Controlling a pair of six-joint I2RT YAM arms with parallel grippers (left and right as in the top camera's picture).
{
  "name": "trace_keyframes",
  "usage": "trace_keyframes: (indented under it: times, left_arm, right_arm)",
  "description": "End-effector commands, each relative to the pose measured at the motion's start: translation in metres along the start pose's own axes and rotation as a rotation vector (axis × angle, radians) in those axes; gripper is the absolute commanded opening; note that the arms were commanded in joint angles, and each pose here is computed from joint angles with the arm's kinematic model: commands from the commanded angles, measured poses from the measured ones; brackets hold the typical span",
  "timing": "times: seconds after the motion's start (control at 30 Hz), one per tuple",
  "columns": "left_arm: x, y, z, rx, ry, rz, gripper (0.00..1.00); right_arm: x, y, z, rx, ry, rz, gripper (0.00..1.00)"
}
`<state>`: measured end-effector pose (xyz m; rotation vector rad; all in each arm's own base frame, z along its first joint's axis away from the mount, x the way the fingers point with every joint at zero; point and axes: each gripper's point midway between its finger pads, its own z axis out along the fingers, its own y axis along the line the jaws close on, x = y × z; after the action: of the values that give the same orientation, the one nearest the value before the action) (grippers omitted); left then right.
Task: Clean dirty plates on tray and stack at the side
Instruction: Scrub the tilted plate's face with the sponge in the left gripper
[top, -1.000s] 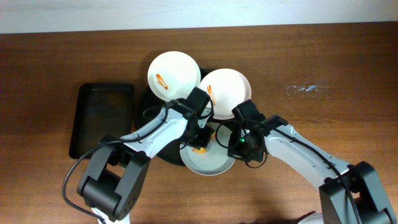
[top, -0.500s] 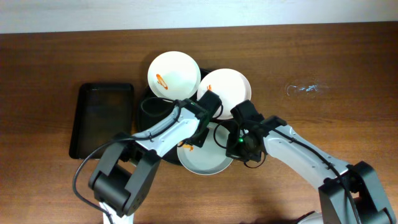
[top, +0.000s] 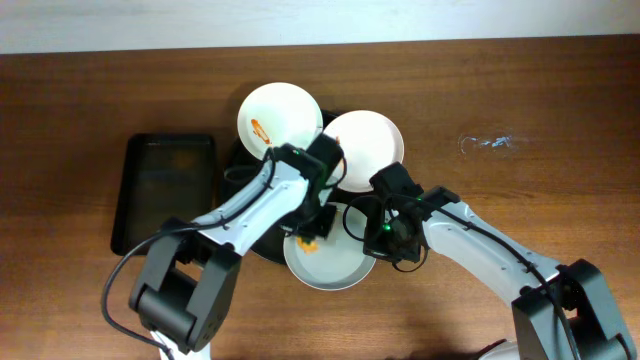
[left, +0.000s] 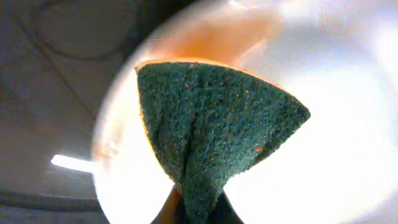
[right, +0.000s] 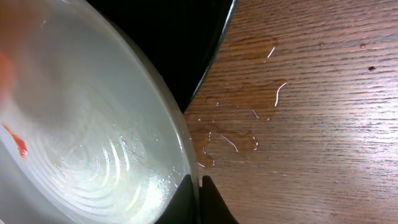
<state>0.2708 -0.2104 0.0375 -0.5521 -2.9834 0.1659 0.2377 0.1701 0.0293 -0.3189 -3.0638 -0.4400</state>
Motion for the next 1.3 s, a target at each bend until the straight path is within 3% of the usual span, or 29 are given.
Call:
trace_keyframes:
  times: [0.0,0.1,0.33,0.6,0.73,0.87,1.27]
  left_arm:
    - [0.031,-0.010,0.005,0.064,0.096,0.017,0.00]
    - [0.050,-0.015,0.010,0.111,0.169,0.044,0.00]
    - [0.049,-0.007,0.070,0.131,0.057,0.061,0.00]
    - [0.037,0.025,0.072,0.054,0.009,0.003,0.00]
    - [0.056,0.040,0.071,-0.022,0.083,-0.008,0.00]
    - [0.017,0.048,0.071,-0.075,-0.076,0.008,0.00]
    - [-0.021,0.046,0.063,-0.084,-0.232,0.018,0.00]
  right_arm:
    - [0.002,0.000,0.001,0.007,0.006,-0.014,0.04]
    - [0.002,0.000,0.001,0.006,0.006,-0.013,0.04]
    - [0.005,0.004,0.001,-0.020,0.026,-0.012,0.04]
    - [0.005,0.004,0.001,-0.020,0.026,-0.012,0.04]
    - [0.005,0.004,0.001,-0.019,0.026,-0.012,0.04]
    - [0.005,0.004,0.001,-0.020,0.026,-0.012,0.04]
    - [0.005,0.004,0.001,-0.020,0.026,-0.015,0.04]
